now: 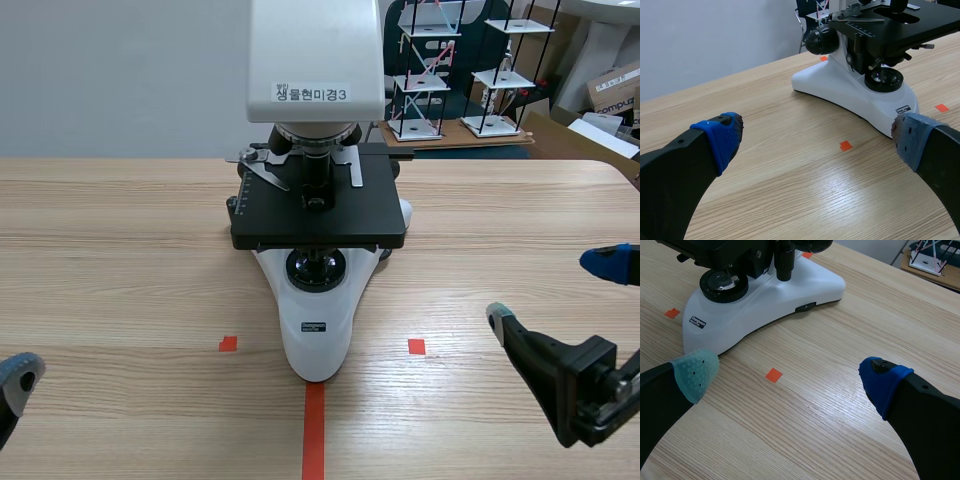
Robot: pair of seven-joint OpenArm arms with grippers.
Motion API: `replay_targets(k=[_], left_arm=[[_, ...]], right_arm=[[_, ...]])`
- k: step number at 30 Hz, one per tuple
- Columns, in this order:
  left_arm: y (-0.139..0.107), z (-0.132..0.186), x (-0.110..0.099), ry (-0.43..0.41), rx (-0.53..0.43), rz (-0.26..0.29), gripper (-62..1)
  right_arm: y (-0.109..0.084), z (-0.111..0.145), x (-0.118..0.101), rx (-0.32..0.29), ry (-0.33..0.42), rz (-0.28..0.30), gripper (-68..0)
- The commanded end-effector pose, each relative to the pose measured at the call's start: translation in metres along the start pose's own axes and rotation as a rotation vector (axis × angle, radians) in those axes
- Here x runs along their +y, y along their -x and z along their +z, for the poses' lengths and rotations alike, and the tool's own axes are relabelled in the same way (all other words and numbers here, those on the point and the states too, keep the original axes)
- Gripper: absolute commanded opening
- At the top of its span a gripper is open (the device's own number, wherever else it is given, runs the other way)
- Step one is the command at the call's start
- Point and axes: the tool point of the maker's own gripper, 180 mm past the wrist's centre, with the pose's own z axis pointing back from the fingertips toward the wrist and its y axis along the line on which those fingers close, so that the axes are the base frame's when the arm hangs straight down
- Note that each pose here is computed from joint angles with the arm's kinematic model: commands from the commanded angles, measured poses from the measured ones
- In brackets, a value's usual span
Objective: Return to the home posture
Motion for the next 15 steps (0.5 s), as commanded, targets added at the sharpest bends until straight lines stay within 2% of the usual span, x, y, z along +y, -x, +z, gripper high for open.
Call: replay_targets(k=[1,15], left_arm=[[-0.0089,-0.0025,0.0009,0.0,-0.035,-0.003,1.4],[-0.01,-0.0025,0.0009,-0.001,-0.041,-0.003,1.4]], right_arm=[[-0.0119,0.0,-0.0014,-0.037,-0.003,0.011,-5.6],[-0.0119,0.0,-0.0014,-0.037,-0.003,0.011,-5.6]])
